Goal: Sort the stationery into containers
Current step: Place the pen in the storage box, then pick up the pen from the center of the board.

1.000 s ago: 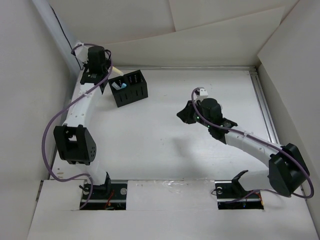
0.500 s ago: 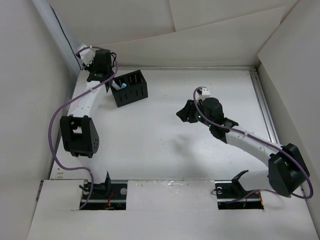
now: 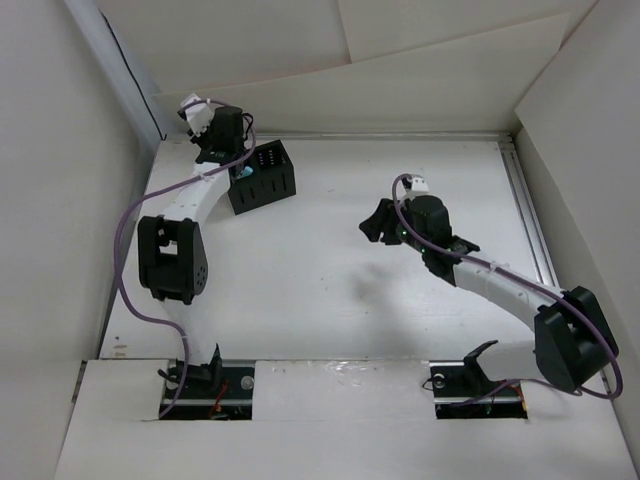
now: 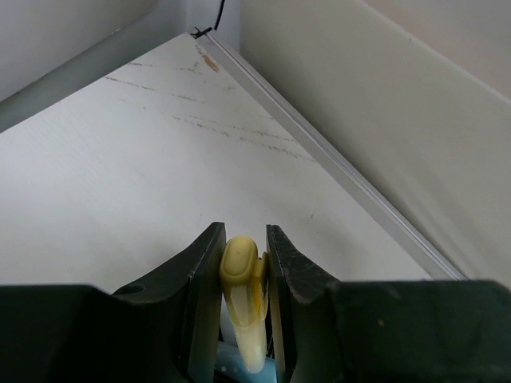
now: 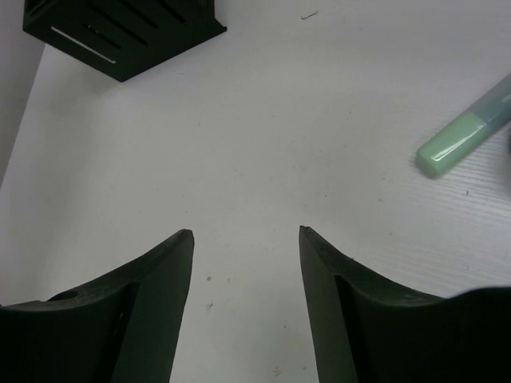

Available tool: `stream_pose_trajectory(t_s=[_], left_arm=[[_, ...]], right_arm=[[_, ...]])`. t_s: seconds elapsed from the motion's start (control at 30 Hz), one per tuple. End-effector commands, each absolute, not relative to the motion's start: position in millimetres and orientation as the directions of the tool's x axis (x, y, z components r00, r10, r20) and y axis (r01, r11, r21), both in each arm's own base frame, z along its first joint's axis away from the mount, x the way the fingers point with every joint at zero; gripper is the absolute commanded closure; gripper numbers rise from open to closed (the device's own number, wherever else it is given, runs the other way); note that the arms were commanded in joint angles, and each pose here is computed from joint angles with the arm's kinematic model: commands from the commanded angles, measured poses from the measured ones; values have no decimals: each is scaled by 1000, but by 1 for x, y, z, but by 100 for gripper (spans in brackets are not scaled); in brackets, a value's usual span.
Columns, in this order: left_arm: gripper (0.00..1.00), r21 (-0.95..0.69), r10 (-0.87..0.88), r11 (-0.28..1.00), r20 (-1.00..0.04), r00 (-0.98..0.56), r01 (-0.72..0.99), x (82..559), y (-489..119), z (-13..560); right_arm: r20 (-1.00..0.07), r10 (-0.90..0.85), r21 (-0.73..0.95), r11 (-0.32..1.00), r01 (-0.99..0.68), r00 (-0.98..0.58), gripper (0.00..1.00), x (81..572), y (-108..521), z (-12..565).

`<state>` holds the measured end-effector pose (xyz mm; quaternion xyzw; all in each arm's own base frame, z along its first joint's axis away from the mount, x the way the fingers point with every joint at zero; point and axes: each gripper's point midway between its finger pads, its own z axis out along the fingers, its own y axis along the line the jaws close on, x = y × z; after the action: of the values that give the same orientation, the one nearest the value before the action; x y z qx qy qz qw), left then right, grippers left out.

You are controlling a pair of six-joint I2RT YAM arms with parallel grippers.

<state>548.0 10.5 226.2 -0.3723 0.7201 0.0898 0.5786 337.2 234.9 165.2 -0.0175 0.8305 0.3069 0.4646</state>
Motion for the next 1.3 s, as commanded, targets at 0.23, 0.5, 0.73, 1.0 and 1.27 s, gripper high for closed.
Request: stream_pose_trajectory(t_s=[0.23,0.5,0.73,1.0,1.27], left_arm=[[90,-272,-385,702,-923,-30,-658,543,3,218],[68,-301,-405,700,-914,-12,-648,532,3,224],[53,-413,-468,705,-882,59,-576,519,-4,265],[52,-559,-572,697,-811,122,-450,499,-19,311],[53,-722,-728,638,-679,94,-269,461,-53,306]], right_arm=[[-779,353,428,903,-28,-518,25,379,189,132],[-773,344,328,936,128,-533,23,400,173,93],[-780,332,258,943,211,-530,23,425,168,81],[-760,315,193,945,265,-569,27,442,166,53],[-740,307,166,946,279,-599,48,445,168,43]])
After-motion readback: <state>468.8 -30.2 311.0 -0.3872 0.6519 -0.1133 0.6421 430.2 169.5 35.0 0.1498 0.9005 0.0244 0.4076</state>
